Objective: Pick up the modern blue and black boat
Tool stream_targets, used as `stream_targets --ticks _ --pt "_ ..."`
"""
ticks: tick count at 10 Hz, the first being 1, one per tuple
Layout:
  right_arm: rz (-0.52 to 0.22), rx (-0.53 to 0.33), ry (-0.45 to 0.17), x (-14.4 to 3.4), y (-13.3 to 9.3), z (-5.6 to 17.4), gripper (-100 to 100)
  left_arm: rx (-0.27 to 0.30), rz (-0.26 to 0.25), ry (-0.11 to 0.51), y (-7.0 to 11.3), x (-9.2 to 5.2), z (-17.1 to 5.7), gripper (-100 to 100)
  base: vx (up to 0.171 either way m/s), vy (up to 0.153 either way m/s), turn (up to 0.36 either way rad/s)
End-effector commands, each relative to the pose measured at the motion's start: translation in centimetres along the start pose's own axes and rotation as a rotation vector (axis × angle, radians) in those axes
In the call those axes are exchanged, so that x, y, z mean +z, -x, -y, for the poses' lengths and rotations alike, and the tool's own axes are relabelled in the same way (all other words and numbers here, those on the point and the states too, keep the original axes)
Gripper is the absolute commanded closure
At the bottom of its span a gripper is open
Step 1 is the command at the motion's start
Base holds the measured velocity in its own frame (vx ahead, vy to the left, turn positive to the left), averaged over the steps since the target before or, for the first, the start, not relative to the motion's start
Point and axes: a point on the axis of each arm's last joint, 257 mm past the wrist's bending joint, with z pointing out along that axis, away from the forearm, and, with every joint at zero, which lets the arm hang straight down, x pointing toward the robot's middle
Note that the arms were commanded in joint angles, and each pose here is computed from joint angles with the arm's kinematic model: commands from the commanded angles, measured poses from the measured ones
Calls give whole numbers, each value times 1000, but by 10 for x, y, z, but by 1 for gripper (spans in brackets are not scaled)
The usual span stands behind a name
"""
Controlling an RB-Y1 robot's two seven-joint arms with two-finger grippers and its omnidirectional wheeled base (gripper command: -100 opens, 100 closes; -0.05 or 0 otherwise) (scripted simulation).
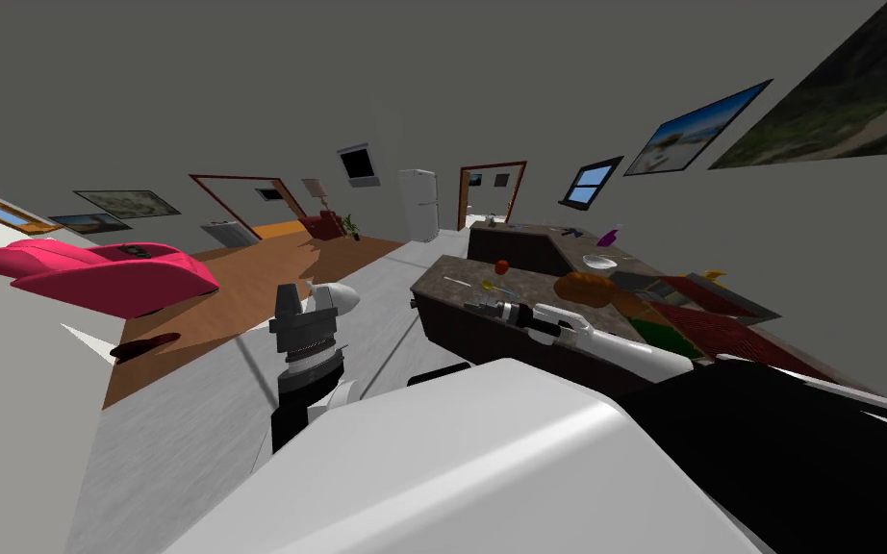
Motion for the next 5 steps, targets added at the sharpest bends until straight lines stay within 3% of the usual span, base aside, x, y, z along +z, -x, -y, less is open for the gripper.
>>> stream_targets --ticks 1,3,4,5 --pt "-70 -31 -14 -8 -20 10 -100 0 0 0 0 0 0 0 49 53 156" --pt "-107 -62 -22 -16 -20 17 -100 0 0 0 0 0 0 0 32 29 38" --pt "-167 -85 -36 -24 -38 25 -100 0 0 0 0 0 0 0 26 35 130" --pt "-191 -106 -42 -30 -37 30 -100 0 0 0 0 0 0 0 33 30 85"
